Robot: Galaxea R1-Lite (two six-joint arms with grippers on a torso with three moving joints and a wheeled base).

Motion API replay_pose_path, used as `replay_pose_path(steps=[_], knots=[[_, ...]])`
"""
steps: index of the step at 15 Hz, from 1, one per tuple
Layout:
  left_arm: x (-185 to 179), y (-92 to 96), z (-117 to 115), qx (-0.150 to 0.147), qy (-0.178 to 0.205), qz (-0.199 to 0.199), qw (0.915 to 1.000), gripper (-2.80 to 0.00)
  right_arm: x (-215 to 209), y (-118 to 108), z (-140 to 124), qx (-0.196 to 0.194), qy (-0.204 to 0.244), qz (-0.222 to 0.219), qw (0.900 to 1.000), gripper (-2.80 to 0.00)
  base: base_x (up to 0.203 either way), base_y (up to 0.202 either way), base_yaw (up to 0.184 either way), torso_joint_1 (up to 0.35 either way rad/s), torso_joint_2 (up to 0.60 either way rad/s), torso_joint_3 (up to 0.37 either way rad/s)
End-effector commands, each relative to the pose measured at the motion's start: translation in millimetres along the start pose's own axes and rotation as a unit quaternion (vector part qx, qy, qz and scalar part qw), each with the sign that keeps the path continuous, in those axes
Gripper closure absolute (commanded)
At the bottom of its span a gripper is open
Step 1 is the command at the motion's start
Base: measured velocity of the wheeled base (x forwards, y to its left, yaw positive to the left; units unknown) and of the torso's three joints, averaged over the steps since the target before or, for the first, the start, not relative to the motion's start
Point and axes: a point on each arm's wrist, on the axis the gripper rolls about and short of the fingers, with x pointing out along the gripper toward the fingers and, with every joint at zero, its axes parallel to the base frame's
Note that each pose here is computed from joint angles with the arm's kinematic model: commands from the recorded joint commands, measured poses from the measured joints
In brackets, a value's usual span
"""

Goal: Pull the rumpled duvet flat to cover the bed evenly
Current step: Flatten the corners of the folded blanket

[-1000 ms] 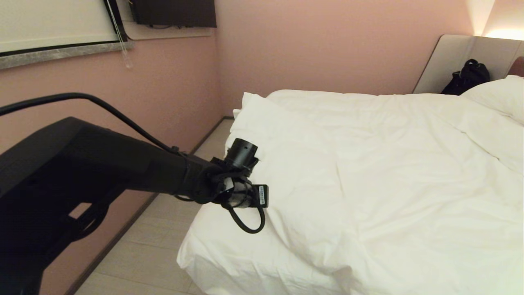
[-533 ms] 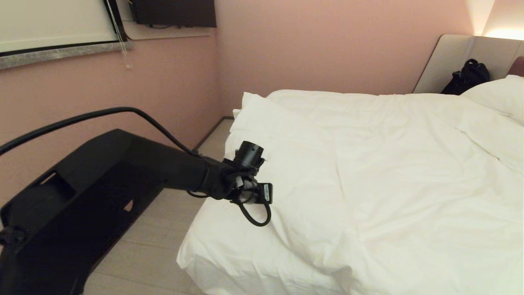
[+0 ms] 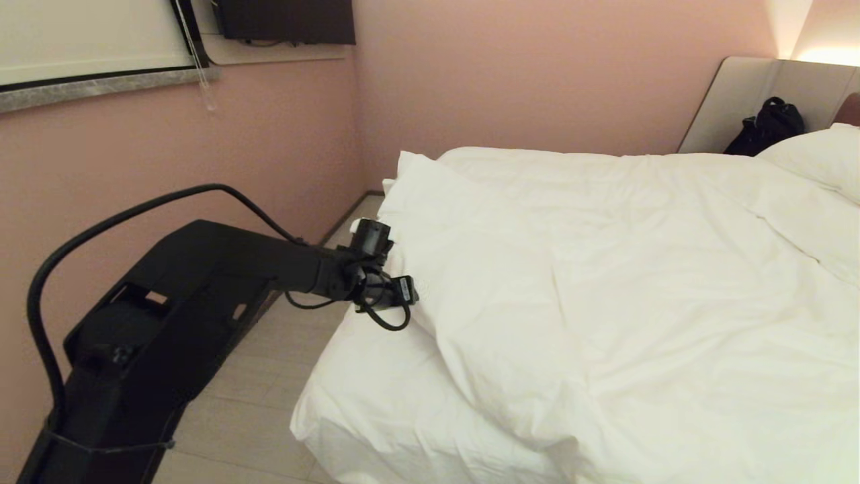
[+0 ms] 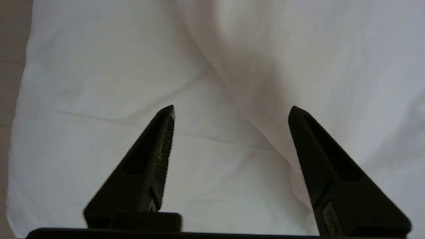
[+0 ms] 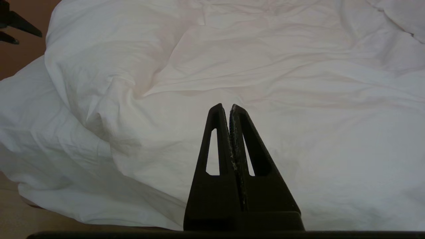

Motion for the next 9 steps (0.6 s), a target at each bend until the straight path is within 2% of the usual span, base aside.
replay_pose_path(steps=[1,3,6,9], knots=[[19,9.3,-6,-0.005,0.014,0.011,0.9998,-2.8,0,0,0,0.0,-0.001,0.0,1.0,0.0,0.0,0.0,0.0,0.0,0.0,0.0],[28,9.9,-6,-0.004,0.026,0.016,0.9995,-2.8,0,0,0,0.0,-0.001,0.0,1.0,0.0,0.0,0.0,0.0,0.0,0.0,0.0],[34,8.6,-3,-0.003,0.019,0.012,0.9997,-2.8,0,0,0,0.0,0.0,0.0,1.0,0.0,0.0,0.0,0.0,0.0,0.0,0.0],[35,2.9,-5,0.002,0.027,-0.017,0.9995,-2.8,0,0,0,0.0,0.0,0.0,1.0,0.0,0.0,0.0,0.0,0.0,0.0,0.0]])
